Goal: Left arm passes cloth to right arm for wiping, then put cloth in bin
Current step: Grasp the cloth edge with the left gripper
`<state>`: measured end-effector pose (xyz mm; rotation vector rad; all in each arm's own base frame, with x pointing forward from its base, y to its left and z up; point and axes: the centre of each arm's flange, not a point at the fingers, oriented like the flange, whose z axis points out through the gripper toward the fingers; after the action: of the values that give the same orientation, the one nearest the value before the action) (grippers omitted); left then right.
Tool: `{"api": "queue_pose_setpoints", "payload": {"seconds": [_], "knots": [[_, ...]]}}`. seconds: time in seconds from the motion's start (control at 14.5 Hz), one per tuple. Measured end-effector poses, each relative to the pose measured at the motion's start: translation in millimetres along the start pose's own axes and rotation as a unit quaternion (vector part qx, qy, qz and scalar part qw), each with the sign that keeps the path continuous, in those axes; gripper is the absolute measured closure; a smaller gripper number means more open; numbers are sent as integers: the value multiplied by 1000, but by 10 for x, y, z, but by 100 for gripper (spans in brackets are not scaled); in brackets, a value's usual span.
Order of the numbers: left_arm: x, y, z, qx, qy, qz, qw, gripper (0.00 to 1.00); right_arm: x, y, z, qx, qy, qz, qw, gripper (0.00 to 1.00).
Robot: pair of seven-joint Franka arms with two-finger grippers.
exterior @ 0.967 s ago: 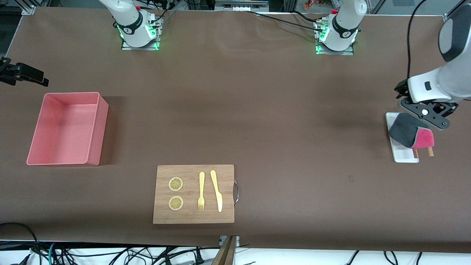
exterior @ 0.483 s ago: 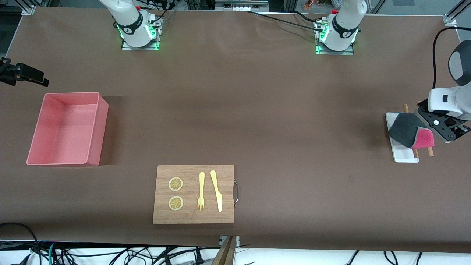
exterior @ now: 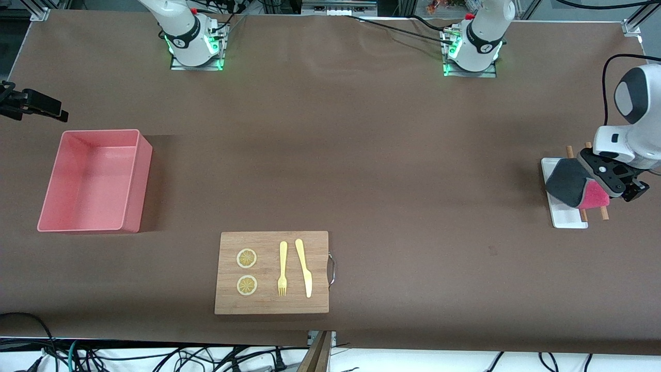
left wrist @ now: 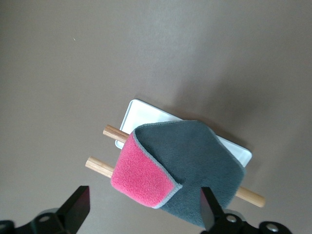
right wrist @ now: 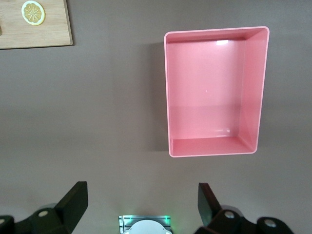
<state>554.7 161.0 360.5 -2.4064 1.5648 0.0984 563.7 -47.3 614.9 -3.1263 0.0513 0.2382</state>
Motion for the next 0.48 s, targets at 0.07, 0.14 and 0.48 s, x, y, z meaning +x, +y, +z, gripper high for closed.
{"api": "queue_pose_setpoints", "payload": {"seconds": [0.07,0.14,0.48], "knots": [[-51,76,110,7,1,3,1000,3,0,0,0,0,0,0,1000,0],[-101,145,209,8,0,6,1000,11,0,0,0,0,0,0,1000,0],[-125,278,450,-3,-1,19,1000,26,0,1,0,0,0,0,1000,0]]}}
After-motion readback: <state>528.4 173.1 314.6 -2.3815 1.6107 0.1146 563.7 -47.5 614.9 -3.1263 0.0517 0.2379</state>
